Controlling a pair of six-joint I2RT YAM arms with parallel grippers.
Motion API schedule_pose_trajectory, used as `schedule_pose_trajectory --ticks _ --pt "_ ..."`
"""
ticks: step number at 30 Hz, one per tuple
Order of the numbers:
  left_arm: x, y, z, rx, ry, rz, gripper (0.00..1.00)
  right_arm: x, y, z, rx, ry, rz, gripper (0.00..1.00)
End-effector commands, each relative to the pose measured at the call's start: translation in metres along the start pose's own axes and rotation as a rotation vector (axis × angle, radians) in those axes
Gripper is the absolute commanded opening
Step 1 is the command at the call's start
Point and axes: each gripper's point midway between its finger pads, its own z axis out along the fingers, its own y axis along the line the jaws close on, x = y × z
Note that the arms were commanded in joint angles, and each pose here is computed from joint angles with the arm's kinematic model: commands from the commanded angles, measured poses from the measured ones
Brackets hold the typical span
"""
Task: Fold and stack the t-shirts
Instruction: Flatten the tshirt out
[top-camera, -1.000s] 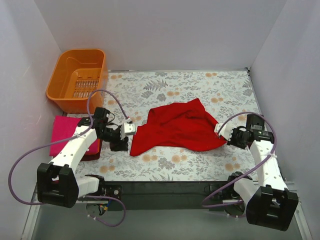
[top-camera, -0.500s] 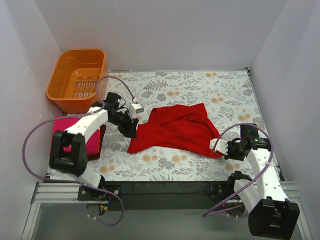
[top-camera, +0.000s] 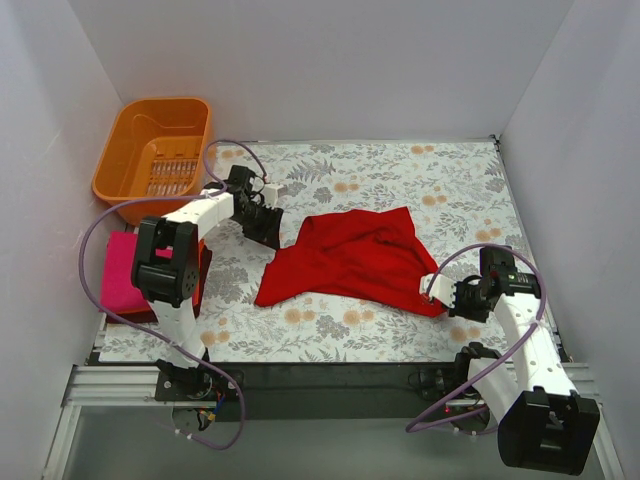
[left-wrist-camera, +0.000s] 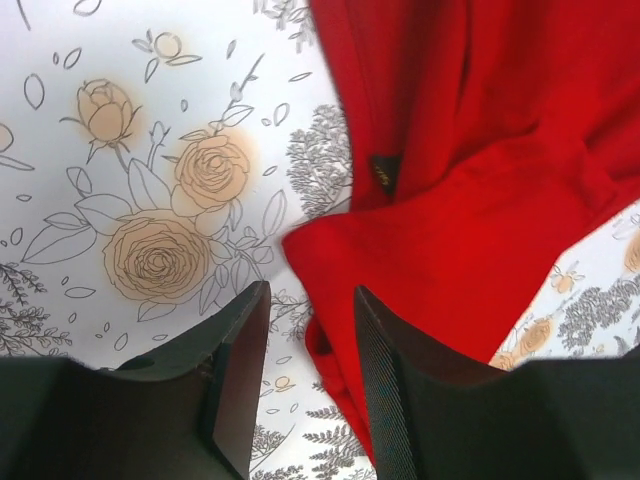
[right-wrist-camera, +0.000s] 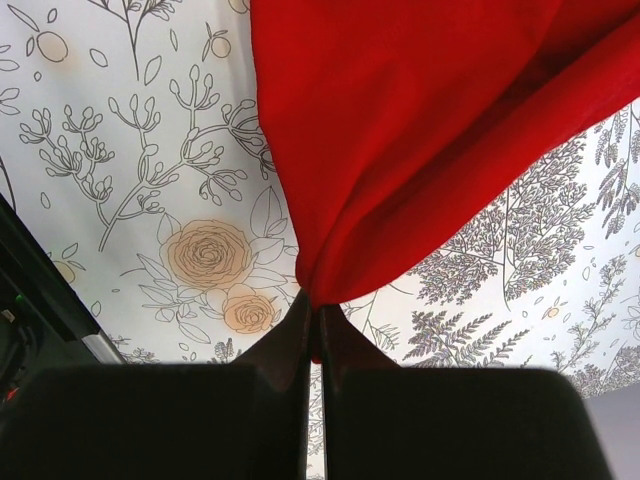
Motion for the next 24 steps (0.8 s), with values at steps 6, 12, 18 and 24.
schedule_pose_trajectory --ticks 6,12,18,24 --pt "0.002 0.009 0.017 -0.180 -0.016 0.048 0.40 -0.004 -0.008 -0.008 0.005 -0.001 0.032 0.01" --pt "0.019 0.008 0.033 -0.234 0.022 0.076 0.47 -0.005 -0.012 -0.010 0.005 0.001 0.050 0.01" --pt "0.048 0.009 0.051 -0.324 0.114 0.120 0.43 -0.006 -0.017 -0.012 0.002 0.003 0.079 0.01" --pt "0.074 0.014 0.058 -0.371 0.178 0.117 0.00 -0.009 -0.025 -0.016 0.009 0.001 0.121 0.01"
